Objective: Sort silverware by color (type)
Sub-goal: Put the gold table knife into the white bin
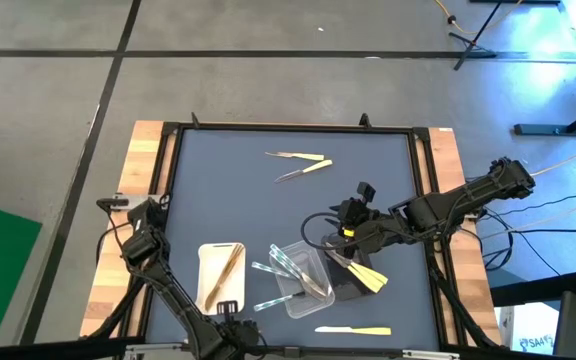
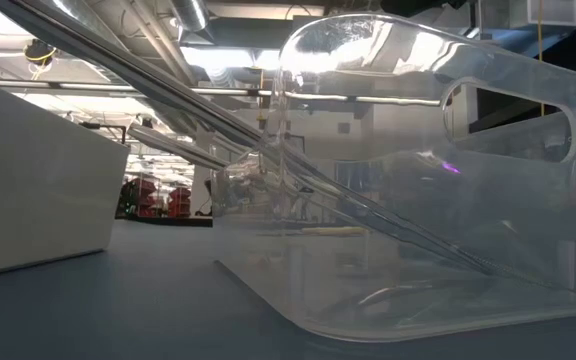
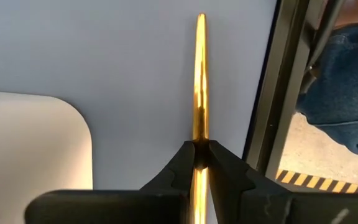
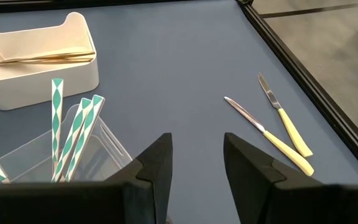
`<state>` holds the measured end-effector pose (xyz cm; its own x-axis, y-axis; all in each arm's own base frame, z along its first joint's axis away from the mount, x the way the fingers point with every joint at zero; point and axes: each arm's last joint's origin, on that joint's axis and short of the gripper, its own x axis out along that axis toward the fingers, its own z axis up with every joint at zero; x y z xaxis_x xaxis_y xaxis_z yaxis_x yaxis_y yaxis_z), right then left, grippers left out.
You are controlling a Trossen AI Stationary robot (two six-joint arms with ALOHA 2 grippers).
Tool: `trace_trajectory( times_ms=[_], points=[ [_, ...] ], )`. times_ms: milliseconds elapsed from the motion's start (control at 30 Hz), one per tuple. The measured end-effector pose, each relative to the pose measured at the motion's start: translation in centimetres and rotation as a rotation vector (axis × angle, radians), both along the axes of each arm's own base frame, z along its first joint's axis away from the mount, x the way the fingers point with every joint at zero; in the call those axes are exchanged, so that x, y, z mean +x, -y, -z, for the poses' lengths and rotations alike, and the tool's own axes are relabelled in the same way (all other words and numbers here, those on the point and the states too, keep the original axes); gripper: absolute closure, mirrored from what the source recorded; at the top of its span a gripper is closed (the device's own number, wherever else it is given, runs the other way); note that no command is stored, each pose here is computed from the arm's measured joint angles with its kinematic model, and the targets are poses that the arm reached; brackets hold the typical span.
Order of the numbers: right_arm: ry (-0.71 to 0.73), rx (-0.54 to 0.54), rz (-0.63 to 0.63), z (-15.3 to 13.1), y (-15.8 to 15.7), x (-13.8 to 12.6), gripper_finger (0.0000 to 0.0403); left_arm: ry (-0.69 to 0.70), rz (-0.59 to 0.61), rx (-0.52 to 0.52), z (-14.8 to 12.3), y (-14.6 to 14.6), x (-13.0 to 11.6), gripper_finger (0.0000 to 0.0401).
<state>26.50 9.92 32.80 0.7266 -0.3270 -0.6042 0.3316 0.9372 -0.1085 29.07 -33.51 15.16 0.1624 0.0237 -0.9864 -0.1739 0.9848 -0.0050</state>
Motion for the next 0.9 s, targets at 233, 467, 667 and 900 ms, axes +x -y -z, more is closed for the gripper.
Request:
trace_trajectory(
  times_ms=[233, 467, 667, 900],
  points=[
    [0.000, 0.000, 0.000, 0.0, 0.0, 0.0, 0.0271, 0.003, 0.001, -0.017, -0.6, 0.0, -0.1, 0.0376],
    [0.000, 0.000, 0.000, 0.0, 0.0, 0.0, 0.0271, -0.002, 0.023, -0.053, -1.8, -0.2, -0.1, 0.0376],
    [0.000, 0.000, 0.000, 0.0, 0.0, 0.0, 0.0271, 0.027, 0.016, -0.085, -3.6, -0.7, 0.0, 0.0376],
    [0.000, 0.000, 0.000, 0.0, 0.0, 0.0, 0.0271, 0.055, 0.021, -0.138, -6.0, -1.1, -0.4, 0.0376]
  ],
)
